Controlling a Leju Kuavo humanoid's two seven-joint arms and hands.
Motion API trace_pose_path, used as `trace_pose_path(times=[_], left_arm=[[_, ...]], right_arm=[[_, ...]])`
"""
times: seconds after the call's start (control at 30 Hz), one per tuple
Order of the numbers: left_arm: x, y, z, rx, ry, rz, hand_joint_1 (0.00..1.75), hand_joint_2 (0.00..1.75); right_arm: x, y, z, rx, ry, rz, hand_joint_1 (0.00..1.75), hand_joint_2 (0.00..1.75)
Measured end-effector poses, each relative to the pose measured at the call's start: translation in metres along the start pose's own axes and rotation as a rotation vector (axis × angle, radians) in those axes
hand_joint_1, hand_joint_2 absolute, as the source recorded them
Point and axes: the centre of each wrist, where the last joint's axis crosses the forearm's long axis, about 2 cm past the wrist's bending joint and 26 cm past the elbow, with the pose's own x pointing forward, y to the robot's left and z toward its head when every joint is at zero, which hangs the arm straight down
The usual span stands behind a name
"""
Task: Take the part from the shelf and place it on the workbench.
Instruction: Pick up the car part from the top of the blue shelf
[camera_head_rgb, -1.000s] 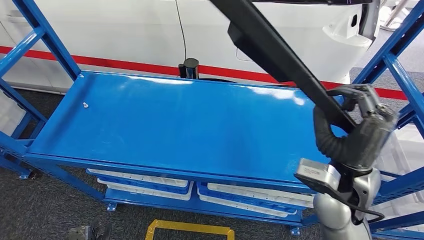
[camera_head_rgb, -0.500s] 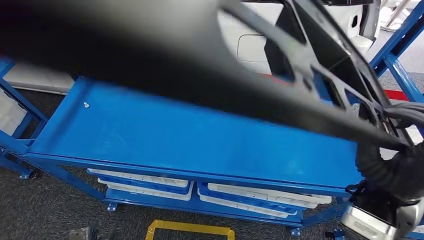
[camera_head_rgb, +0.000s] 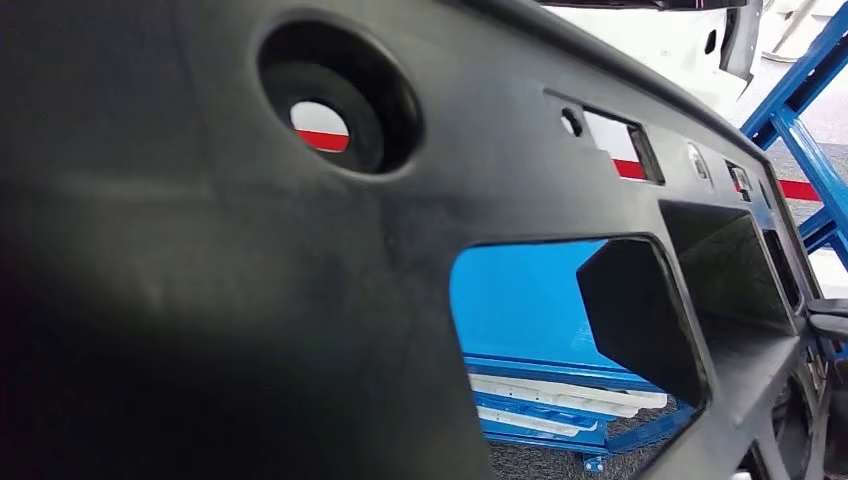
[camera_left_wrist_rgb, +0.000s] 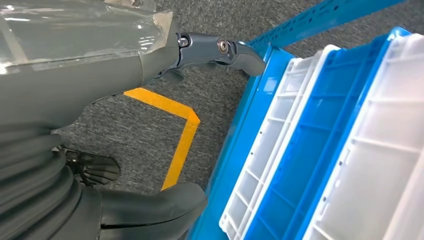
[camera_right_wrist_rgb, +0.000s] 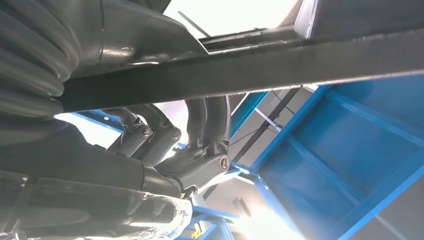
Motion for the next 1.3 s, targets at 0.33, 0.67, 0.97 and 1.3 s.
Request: trace_pose_path(times=[0.33, 0.67, 0.97, 1.3], left_arm=[[-0.005, 0.000, 0.004, -0.009, 0.027, 0.003, 0.00, 1.75], [-0.005, 0.000, -0.001, -0.031, 0.030, 0.023, 0.00, 1.75], [0.002, -0.008, -0.013, -0.081, 0.015, 0.014, 0.00, 1.75], [0.006, -0.018, -0.020, -0.118, 0.017, 0.017, 0.00, 1.75]], right_arm=[[0.000, -0.003, 0.004, 0.001, 0.036, -0.012, 1.75, 1.75], [-0.045, 0.026, -0.010, 0.289, 0.288, 0.023, 1.75, 1.75], [-0.085, 0.062, -0.014, 0.455, 0.366, 0.140, 1.75, 1.75], [-0.094, 0.075, -0.003, 0.525, 0.418, 0.190, 1.75, 1.75]])
